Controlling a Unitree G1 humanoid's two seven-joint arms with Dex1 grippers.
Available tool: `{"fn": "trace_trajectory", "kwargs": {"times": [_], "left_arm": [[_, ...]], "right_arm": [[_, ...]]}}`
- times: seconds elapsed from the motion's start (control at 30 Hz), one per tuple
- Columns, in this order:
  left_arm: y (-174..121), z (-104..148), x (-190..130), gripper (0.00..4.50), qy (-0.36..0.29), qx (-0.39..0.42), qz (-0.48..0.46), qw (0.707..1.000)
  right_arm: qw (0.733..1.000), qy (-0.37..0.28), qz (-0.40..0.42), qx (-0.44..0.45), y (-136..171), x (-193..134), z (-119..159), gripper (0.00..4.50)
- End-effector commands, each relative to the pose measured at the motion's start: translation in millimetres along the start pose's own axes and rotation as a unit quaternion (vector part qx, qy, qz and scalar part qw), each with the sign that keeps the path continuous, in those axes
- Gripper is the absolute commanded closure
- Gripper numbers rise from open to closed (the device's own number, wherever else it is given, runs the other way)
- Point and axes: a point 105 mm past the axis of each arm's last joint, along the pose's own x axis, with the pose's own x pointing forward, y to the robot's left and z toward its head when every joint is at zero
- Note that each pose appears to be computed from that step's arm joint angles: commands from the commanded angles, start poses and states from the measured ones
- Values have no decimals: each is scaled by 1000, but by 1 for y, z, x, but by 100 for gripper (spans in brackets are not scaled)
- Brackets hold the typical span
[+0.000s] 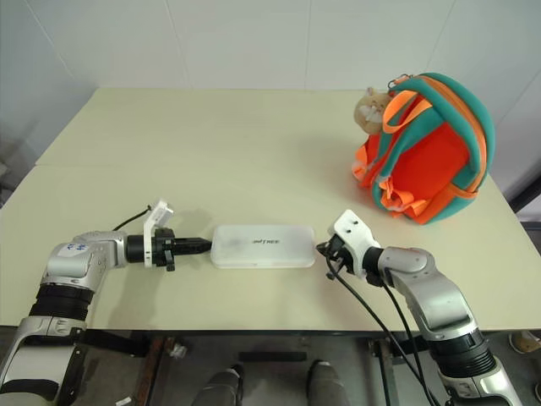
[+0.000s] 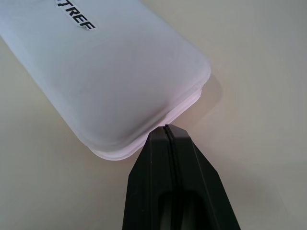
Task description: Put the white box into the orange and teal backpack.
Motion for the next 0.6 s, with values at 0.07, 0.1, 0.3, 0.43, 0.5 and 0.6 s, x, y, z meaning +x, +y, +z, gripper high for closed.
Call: {"fn": "trace_trajectory", "kwargs": {"times": [0.07, 0.1, 0.3, 0.43, 0.5, 0.6], "left_arm": [[-8, 5, -1, 445, -10, 10, -17, 1000], [-9, 5, -1, 445, -8, 9, -18, 1000], [-14, -1, 1, 445, 1, 7, -25, 1000], [-18, -4, 2, 445, 11, 7, -33, 999], [-19, -5, 2, 445, 15, 8, -35, 999], [-22, -6, 4, 445, 21, 9, -39, 999]], "right_arm": [[1000, -14, 11, -14, 7, 0, 10, 450], [1000, -14, 12, -15, 7, 0, 10, 450], [999, -15, 33, -18, 16, -1, 13, 450], [998, -8, 51, -19, 23, -4, 14, 450], [998, -5, 57, -19, 25, -6, 14, 450], [998, 8, 61, -18, 25, -12, 9, 450]]}}
